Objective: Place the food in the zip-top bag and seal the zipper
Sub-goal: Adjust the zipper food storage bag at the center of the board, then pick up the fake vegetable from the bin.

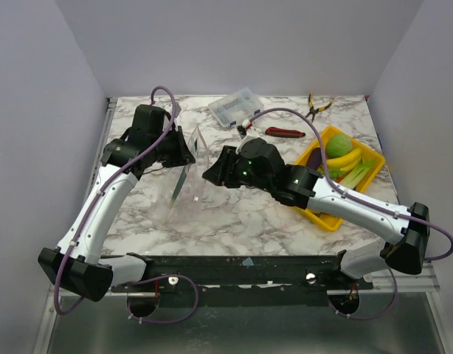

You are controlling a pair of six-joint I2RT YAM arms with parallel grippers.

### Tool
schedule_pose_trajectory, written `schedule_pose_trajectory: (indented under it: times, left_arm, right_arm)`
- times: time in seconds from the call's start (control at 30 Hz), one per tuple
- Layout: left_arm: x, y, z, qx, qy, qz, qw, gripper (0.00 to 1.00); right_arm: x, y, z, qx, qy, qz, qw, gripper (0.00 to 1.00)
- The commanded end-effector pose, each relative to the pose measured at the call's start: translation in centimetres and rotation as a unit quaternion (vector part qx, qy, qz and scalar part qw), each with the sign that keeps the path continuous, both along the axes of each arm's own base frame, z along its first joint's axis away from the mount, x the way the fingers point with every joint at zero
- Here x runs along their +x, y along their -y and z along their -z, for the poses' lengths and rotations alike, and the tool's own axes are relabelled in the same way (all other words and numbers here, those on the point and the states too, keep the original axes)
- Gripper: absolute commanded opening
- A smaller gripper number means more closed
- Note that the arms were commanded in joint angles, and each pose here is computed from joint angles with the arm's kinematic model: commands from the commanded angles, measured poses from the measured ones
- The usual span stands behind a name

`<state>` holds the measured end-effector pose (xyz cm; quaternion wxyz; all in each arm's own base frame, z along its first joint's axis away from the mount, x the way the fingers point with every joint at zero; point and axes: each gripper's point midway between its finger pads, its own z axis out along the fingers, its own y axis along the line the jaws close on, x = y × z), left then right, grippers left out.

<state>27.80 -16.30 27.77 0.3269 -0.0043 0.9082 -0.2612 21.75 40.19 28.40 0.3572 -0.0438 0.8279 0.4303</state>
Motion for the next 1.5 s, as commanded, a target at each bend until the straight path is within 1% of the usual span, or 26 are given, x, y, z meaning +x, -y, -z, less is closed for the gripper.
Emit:
schedule_pose_trajectory:
  times: [0.0,0.17,0.23,0.27,0.33,0.43,0.5,0.53,0.57,0.63,0.67,0.77,0.83,0.87,0.9,0.93,1.1,1.17,1.3,1.47]
  left_arm:
    - [0.2,2.6,-0.2,-0.033,0.018,0.065,0.997,0.0]
    - [0.2,3.5,1.1,-0.033,0.008,0.089,0.995,0.0]
    - [0.1,3.9,1.4,-0.037,0.004,0.099,0.994,0.0]
    - [-0.1,4.0,1.7,-0.038,0.002,0.104,0.994,0.0]
    - [-0.3,4.3,2.1,-0.04,0.0,0.111,0.993,0.0]
    - [-0.6,4.4,2.5,-0.043,-0.005,0.117,0.992,0.0]
    - [-0.8,4.4,2.6,-0.044,-0.004,0.119,0.992,0.0]
    - [-0.9,4.3,2.7,-0.044,-0.003,0.119,0.992,0.0]
    - [-0.9,4.3,2.8,-0.043,-0.002,0.119,0.992,0.0]
    - [-1.1,4.1,3.0,-0.04,-0.002,0.118,0.992,0.0]
    - [-1.2,4.1,3.0,-0.04,-0.001,0.118,0.992,0.0]
    - [-1.4,4.1,2.9,-0.045,0.003,0.122,0.992,0.0]
    - [-1.5,4.2,2.8,-0.048,0.005,0.125,0.991,0.0]
    - [-1.6,4.2,2.8,-0.05,0.005,0.125,0.991,0.0]
    - [-1.7,4.3,2.8,-0.05,0.004,0.127,0.991,0.0]
    - [-1.7,4.3,2.8,-0.051,0.005,0.128,0.99,0.0]
    - [-1.9,4.4,2.8,-0.054,0.007,0.13,0.99,0.0]
    - [-1.9,4.4,2.7,-0.055,0.006,0.131,0.99,0.0]
    - [-2.0,4.4,2.6,-0.057,0.008,0.133,0.989,0.0]
    - [-2.1,4.5,2.5,-0.055,0.012,0.134,0.989,0.0]
  right_arm:
    - [1.3,5.6,-0.2,-0.109,0.05,0.064,0.991,0.52]
    - [2.4,13.9,-1.3,-0.188,0.098,0.18,0.961,0.89]
    - [2.9,17.3,-1.1,-0.206,0.103,0.226,0.946,0.99]
    - [3.2,19.1,-0.9,-0.213,0.099,0.249,0.939,1.0]
    - [4.0,22.5,-0.1,-0.218,0.085,0.288,0.929,1.0]
    - [5.7,28.1,1.9,-0.229,0.05,0.361,0.903,1.0]
    - [6.7,31.4,3.7,-0.24,0.013,0.401,0.884,0.99]
    - [7.2,33.1,4.9,-0.245,-0.011,0.42,0.874,0.98]
    - [7.6,34.3,6.0,-0.248,-0.033,0.429,0.868,0.96]
    - [8.2,37.0,8.4,-0.258,-0.074,0.457,0.848,0.89]
    - [8.3,38.3,9.5,-0.264,-0.092,0.473,0.836,0.85]
    - [8.9,41.3,11.6,-0.268,-0.13,0.507,0.809,0.73]
    - [9.4,43.1,12.5,-0.266,-0.14,0.531,0.792,0.72]
    - [9.6,43.8,13.0,-0.263,-0.145,0.537,0.788,0.71]
    - [10.1,44.4,13.5,-0.254,-0.147,0.541,0.788,0.68]
    - [10.6,44.9,13.6,-0.248,-0.146,0.546,0.787,0.68]
    - [11.4,47.3,15.3,-0.253,-0.17,0.573,0.761,0.68]
    - [11.5,48.1,15.9,-0.25,-0.177,0.578,0.756,0.68]
    - [11.7,48.6,17.2,-0.237,-0.182,0.574,0.762,0.68]
    - [11.1,49.8,18.2,-0.24,-0.193,0.577,0.756,0.68]
